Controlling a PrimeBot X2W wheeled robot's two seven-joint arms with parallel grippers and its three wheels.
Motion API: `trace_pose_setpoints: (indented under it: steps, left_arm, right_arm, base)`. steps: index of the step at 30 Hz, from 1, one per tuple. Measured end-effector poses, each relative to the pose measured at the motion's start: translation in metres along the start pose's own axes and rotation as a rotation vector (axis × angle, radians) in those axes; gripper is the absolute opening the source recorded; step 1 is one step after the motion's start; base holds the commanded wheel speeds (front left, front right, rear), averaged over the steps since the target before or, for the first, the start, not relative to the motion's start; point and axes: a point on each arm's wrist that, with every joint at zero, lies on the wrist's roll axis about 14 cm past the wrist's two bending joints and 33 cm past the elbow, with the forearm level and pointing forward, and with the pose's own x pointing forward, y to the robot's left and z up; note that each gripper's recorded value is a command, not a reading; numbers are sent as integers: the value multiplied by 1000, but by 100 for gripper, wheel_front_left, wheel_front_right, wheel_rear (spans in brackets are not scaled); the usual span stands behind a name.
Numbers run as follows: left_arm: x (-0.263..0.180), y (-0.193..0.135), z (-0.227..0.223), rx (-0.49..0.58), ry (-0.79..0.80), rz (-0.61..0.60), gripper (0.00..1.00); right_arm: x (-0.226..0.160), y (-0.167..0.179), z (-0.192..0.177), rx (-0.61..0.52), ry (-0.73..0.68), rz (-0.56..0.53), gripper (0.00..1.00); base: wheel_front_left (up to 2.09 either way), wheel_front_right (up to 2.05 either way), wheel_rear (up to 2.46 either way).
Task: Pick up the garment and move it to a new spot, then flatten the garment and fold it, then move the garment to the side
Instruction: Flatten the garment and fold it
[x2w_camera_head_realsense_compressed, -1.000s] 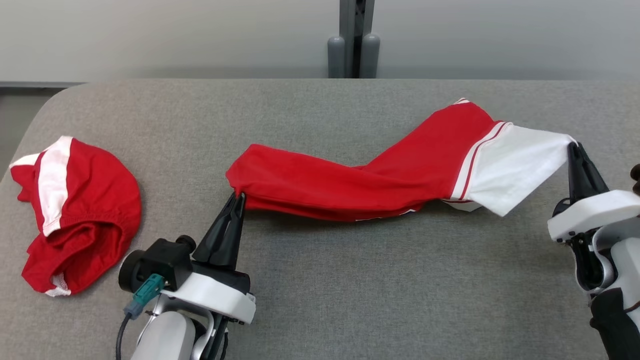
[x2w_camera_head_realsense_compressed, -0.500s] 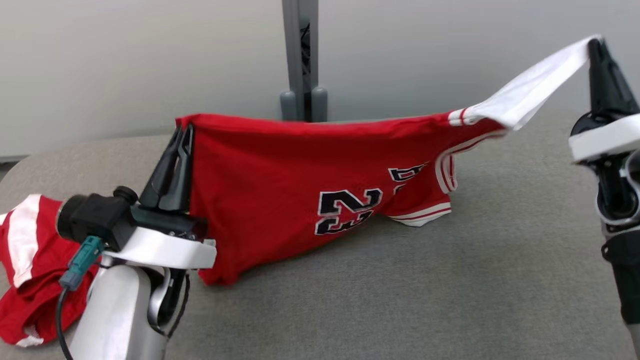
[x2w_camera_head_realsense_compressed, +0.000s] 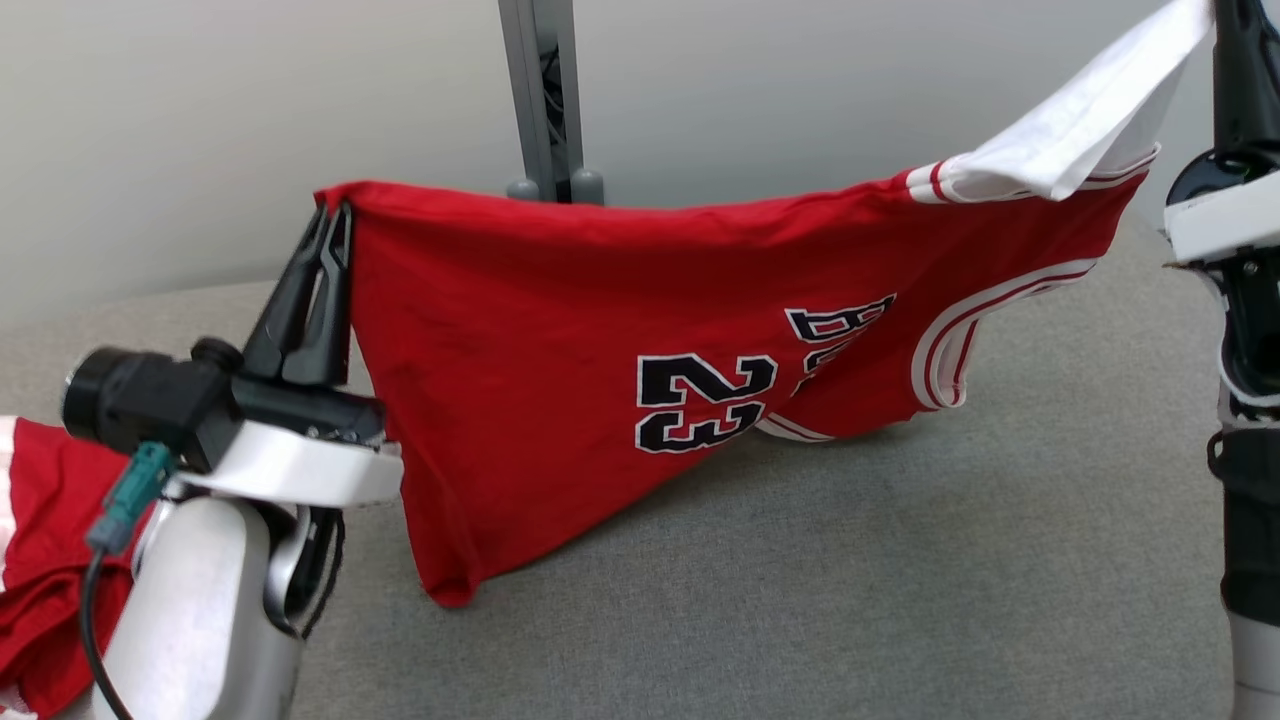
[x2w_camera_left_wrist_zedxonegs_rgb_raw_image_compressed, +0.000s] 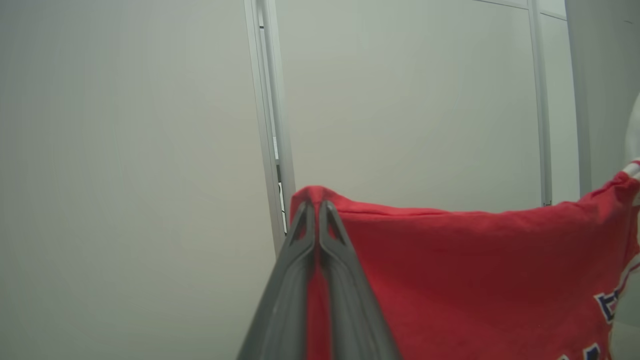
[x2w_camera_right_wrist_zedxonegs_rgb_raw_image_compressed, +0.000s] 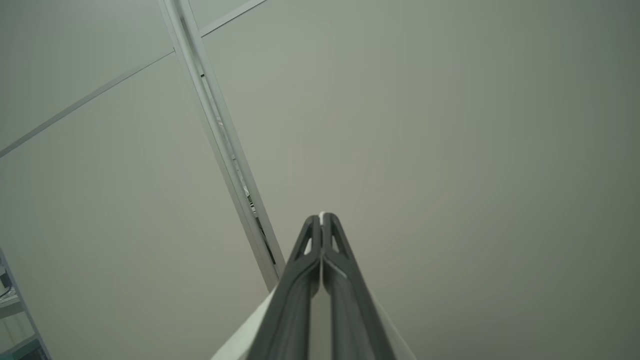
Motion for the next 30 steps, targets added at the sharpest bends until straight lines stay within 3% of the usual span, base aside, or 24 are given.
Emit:
trace_pose_setpoints:
  steps: [8,14,19,22,26,30]
  left_arm:
    - [46,13,-7,80,34,-55,0]
    - [116,31,-16,132,55,-89,0]
    - [172,46,-34,150,47,-92,0]
    - [199,57,-43,145,25,-70,0]
    - [233,73,-45,155,-62,-12,0]
    - [245,79,-57,158,-75,18,0]
  right_arm:
    - [38,11,6,-68,13,34,0]
    - [99,16,4,-143,16,64,0]
    - [151,-5,-23,-225,43,25,0]
    - [181,0,-24,-230,-32,37,0]
    - [213,21,-18,-211,-240,103,0]
    - [222,20,-47,-177,-232,117,0]
  base:
    - [0,0,0]
    - [0,0,0]
    - [0,0,0]
    - [0,0,0]
    - [0,0,0]
    - [0,0,0]
